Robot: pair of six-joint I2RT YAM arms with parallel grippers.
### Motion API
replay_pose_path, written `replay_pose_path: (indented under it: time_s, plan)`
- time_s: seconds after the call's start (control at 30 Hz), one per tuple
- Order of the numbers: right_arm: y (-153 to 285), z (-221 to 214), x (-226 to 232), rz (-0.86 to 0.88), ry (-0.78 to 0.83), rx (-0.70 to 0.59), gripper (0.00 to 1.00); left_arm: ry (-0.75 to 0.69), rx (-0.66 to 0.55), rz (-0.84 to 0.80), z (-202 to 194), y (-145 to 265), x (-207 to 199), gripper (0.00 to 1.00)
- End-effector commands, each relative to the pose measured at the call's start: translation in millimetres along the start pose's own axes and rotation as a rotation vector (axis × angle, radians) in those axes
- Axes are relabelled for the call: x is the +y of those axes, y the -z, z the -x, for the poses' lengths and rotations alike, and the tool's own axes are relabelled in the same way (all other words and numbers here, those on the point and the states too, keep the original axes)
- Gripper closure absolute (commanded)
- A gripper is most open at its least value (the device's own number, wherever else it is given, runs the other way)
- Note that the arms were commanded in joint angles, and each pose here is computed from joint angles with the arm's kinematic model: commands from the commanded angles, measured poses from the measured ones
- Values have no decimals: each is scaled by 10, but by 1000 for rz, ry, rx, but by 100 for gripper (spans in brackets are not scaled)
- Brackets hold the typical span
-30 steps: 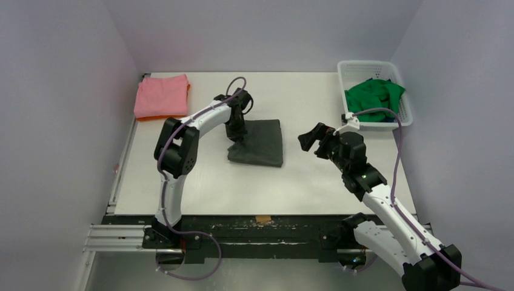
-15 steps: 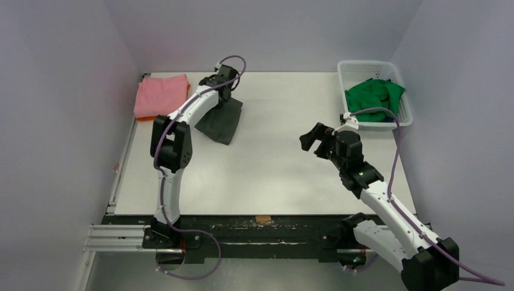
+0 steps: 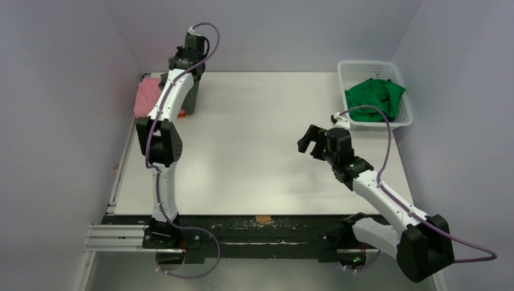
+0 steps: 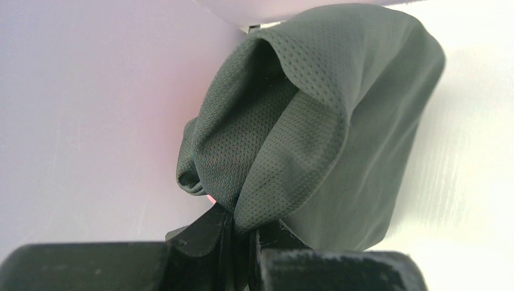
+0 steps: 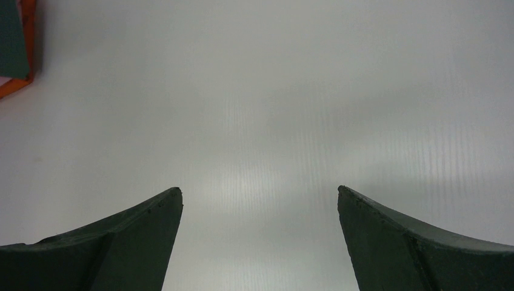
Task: Fold and stack the t-shirts
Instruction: Put the neatly folded tshirt into the corner of the board with the left arm
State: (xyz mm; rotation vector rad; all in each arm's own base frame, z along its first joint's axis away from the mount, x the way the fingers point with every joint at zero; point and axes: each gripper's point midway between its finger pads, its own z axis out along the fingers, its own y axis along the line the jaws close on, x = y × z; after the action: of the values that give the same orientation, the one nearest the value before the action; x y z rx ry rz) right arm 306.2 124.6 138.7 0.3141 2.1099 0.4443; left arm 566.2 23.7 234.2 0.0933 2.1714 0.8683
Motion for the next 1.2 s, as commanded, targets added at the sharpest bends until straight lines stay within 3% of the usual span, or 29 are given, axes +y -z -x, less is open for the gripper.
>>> replay_pose_path:
  time_s: [0.0,0.27,0.77,1.1,1.13,1.17]
  plan:
    - [-40,203,57,-1,9,-62,1,9,-57,27,246,54,260,100]
    - [-104,170,39,-18,14,-40,1,97,-60,-25,237,44,508,100]
    - [-216,113,-54,-80,26,-11,1,157,122,-12,-544,-947,562,100]
    - [-289,74,-158,-138,40,7,2,194,134,38,-728,-1327,734,100]
    - [-294,67,-160,-139,42,7,2,186,133,42,-733,-1342,731,97]
    - [-304,66,-165,-141,44,8,2,181,132,56,-737,-1356,751,87]
